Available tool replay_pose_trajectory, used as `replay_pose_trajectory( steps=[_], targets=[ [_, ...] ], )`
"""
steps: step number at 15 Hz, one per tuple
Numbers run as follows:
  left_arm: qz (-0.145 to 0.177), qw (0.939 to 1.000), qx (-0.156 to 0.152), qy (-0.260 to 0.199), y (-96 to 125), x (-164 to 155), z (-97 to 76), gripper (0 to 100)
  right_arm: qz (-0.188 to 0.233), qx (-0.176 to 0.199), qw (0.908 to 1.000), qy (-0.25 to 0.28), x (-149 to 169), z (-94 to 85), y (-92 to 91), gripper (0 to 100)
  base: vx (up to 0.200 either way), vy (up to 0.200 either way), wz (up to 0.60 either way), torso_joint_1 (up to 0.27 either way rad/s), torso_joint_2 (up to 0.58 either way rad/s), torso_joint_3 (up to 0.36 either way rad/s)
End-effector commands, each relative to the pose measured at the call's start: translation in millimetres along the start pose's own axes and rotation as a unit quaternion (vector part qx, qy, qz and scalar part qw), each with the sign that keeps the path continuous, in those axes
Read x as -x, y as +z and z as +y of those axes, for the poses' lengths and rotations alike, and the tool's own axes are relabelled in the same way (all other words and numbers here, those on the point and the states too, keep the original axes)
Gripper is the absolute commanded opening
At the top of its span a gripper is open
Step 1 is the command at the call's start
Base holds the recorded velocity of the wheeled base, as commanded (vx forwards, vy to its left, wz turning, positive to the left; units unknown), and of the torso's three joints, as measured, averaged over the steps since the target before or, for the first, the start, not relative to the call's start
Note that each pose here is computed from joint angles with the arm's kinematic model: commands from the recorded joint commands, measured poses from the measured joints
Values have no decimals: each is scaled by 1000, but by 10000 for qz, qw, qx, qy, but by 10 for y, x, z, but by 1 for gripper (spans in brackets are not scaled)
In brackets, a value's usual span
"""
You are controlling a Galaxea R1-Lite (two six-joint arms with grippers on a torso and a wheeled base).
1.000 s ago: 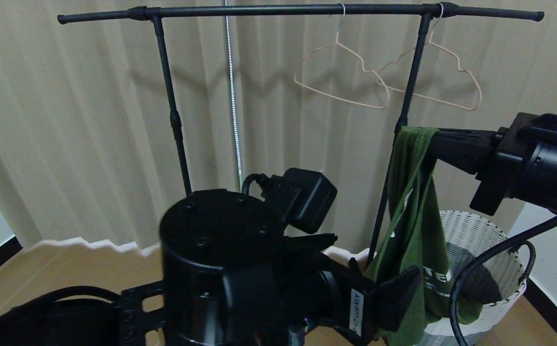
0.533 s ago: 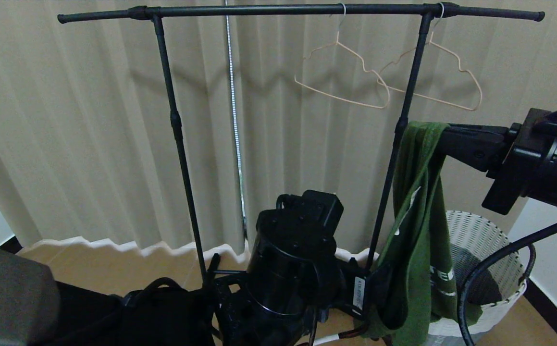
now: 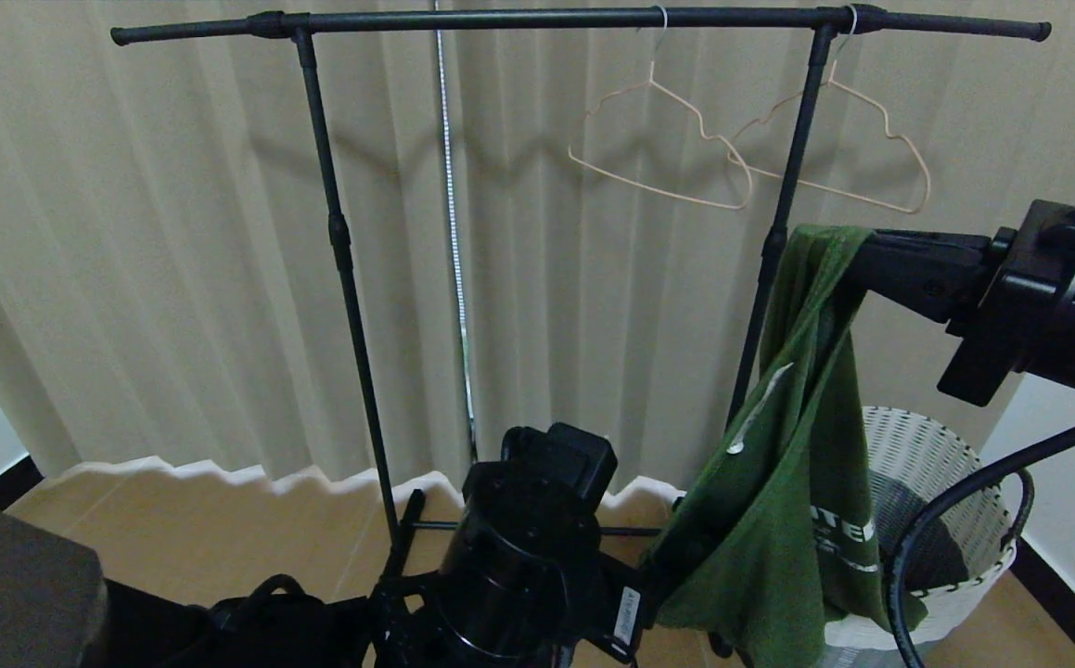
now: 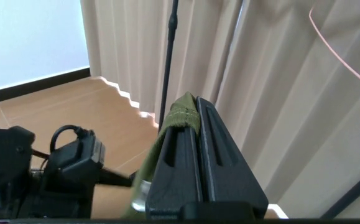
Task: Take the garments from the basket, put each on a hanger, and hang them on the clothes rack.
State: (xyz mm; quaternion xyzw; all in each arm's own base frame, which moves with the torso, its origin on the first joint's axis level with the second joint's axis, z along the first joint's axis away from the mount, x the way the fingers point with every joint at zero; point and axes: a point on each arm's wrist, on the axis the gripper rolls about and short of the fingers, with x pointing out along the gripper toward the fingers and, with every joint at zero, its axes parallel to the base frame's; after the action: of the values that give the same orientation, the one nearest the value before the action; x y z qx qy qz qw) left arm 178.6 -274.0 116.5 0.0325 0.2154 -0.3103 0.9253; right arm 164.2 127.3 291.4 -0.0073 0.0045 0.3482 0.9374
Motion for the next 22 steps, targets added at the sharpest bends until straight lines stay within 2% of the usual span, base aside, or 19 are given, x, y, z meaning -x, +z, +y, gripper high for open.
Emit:
replay_pose_trajectory(
  steps=[1, 2, 4, 5, 7, 8, 11, 12, 13, 14, 17, 22],
  targets=[
    [-48, 10000, -57, -2, 12, 101, 33, 0, 1, 5, 10000, 2, 0, 1, 2, 0, 0, 0, 0, 0, 0, 0],
    [-111, 9999, -66, 40, 23, 123, 36, 0, 16, 4, 10000, 3, -5, 0, -6, 0, 0, 0, 0, 0, 0, 0],
    [-480, 9984, -88, 303, 61, 261, 60, 0, 24, 11, 10000, -20, -5, -6, -11, 0, 0, 0, 0, 0, 0, 0],
    [-759, 9960, -331, 337, 102, 482, 134, 0, 17, 11, 10000, -28, 0, -9, -8, 0, 0, 0, 0, 0, 0, 0],
    [-1198, 9908, -464, 429, 342, 775, 260, 0, -13, 28, 9999, -97, 15, -34, 6, 0, 0, 0, 0, 0, 0, 0],
    [-1433, 9870, -488, 534, 591, 1003, 342, 0, -35, 36, 9999, -144, 21, -53, 18, 0, 0, 0, 0, 0, 0, 0],
    [-1679, 9830, -388, 633, 1141, 1472, 432, 0, -387, 54, 9991, -187, 110, -60, 196, 0, 0, 0, 0, 0, 0, 0],
    [-1851, 9797, -303, 702, 1362, 1585, 461, 0, -463, 60, 9987, -203, 155, -62, 227, 0, 0, 0, 0, 0, 0, 0],
    [-1929, 9777, -269, 785, 1485, 1634, 493, 0, -469, 70, 9985, -273, 184, -86, 228, 0, 0, 0, 0, 0, 0, 0],
    [-1914, 9772, -281, 881, 1570, 1682, 530, 0, -420, 79, 9982, -418, 192, -140, 201, 0, 0, 0, 0, 0, 0, 0],
    [-1450, 9812, -372, 1219, 1478, 1642, 669, 0, -312, 121, 9968, -724, 159, -266, 165, 0, 0, 0, 0, 0, 0, 0],
    [-1374, 9821, -381, 1231, 1443, 1578, 694, 0, -226, 119, 9965, -799, 92, -310, 130, 0, 0, 0, 0, 0, 0, 0]
  ],
)
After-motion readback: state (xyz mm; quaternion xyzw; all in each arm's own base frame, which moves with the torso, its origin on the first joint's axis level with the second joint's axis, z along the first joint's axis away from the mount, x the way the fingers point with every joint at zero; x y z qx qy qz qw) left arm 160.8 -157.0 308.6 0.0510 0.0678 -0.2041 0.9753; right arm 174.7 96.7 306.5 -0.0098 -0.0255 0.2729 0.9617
